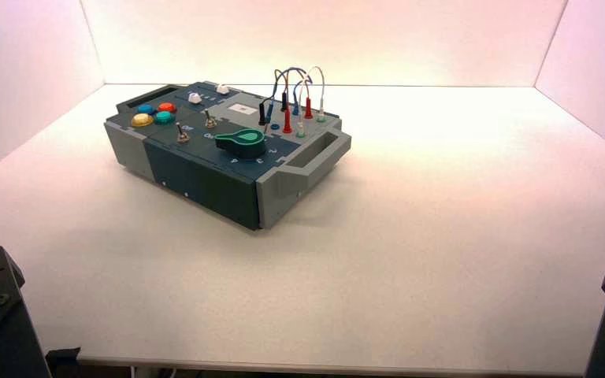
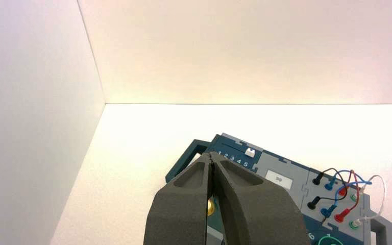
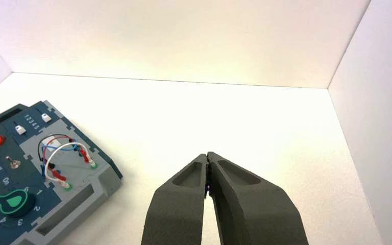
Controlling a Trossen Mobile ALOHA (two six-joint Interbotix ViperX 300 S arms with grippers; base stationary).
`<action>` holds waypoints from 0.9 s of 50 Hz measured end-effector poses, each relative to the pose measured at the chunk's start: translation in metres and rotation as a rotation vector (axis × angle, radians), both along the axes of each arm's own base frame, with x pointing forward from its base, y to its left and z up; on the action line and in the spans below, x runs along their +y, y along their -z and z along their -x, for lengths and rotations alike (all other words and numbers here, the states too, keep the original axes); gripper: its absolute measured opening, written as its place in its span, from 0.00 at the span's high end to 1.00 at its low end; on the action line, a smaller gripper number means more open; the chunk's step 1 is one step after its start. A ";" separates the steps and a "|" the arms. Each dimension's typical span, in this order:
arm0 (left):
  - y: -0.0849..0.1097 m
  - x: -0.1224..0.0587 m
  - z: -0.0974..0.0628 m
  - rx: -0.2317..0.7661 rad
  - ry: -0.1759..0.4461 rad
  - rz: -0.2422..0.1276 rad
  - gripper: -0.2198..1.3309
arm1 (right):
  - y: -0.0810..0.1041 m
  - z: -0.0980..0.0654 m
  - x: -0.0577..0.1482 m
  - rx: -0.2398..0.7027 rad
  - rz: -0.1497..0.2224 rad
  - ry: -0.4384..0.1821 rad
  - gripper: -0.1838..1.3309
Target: Flip the top switch on with the right gripper.
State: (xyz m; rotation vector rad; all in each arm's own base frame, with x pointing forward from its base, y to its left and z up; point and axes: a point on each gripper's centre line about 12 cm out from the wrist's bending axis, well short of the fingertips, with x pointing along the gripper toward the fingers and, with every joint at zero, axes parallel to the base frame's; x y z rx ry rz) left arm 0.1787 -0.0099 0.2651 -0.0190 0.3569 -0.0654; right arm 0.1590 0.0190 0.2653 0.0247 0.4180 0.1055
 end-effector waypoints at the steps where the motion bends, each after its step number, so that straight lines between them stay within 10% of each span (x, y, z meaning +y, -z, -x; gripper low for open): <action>1: 0.000 0.000 0.000 0.000 0.000 0.000 0.96 | 0.000 0.000 0.000 -0.002 0.000 0.000 0.97; 28: 0.023 0.000 -0.018 0.129 0.000 -0.005 0.97 | 0.002 -0.002 0.002 0.013 -0.006 -0.006 0.97; 45: 0.043 0.000 -0.082 0.334 -0.005 -0.015 0.97 | 0.012 -0.008 0.018 0.095 -0.009 -0.091 0.97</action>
